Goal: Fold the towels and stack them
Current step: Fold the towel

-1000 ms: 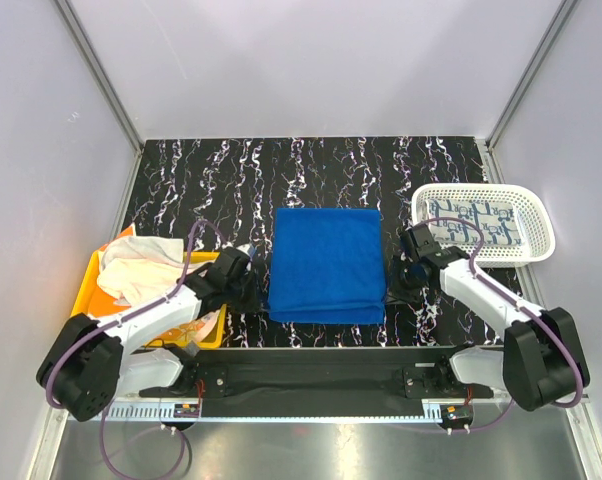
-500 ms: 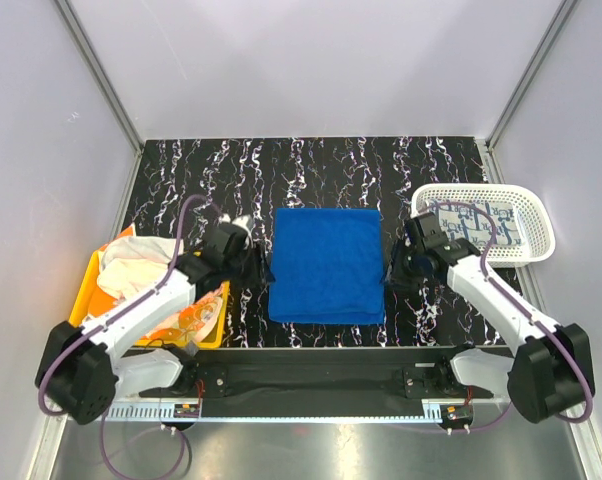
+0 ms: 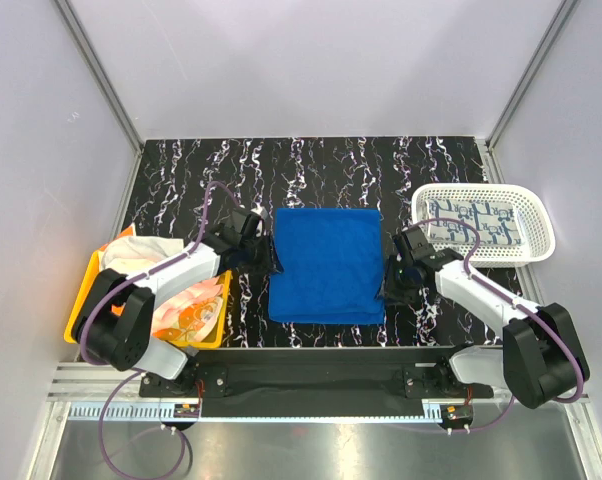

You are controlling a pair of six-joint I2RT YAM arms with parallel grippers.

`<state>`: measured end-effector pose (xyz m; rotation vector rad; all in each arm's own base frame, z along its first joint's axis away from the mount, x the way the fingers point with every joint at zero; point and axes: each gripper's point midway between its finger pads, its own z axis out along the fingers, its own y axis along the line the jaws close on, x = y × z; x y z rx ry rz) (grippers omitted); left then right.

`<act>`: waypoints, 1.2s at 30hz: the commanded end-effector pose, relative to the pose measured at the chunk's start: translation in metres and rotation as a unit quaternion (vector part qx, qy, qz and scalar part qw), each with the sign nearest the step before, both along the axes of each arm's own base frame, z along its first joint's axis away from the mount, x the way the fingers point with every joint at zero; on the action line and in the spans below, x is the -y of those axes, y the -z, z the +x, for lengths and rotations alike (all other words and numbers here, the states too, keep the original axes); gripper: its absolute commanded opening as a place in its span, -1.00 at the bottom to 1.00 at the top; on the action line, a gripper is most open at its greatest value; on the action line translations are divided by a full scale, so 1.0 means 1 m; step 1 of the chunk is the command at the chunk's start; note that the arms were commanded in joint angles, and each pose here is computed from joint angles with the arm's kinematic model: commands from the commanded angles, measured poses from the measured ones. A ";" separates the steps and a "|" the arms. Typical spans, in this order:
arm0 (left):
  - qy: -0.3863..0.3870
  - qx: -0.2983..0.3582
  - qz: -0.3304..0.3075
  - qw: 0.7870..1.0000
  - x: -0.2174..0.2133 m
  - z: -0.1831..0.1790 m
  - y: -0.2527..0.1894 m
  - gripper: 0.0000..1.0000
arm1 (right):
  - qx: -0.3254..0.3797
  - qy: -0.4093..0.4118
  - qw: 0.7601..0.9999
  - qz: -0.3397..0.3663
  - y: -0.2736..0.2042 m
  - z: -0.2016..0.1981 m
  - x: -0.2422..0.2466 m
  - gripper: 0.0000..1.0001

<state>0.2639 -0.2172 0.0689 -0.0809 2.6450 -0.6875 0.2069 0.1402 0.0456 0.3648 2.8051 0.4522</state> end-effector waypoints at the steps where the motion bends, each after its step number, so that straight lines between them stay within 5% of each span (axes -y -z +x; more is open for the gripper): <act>1: 0.012 -0.004 -0.036 0.999 0.014 -0.002 0.010 -0.38 | 0.015 0.008 0.999 0.043 -0.001 -0.004 -0.020 -0.24; 17: -0.039 -0.049 -0.007 0.998 -0.003 -0.012 0.048 -0.44 | -0.027 0.032 0.999 0.014 0.015 -0.039 -0.002 -0.49; 30: -0.055 -0.050 0.000 0.997 -0.021 -0.017 0.052 -0.46 | -0.041 0.063 0.997 0.020 0.033 -0.046 0.000 -0.38; 36: -0.041 -0.040 -0.007 0.998 -0.023 -0.019 0.043 -0.45 | 0.000 0.055 0.997 0.044 -0.010 -0.037 -0.006 -0.35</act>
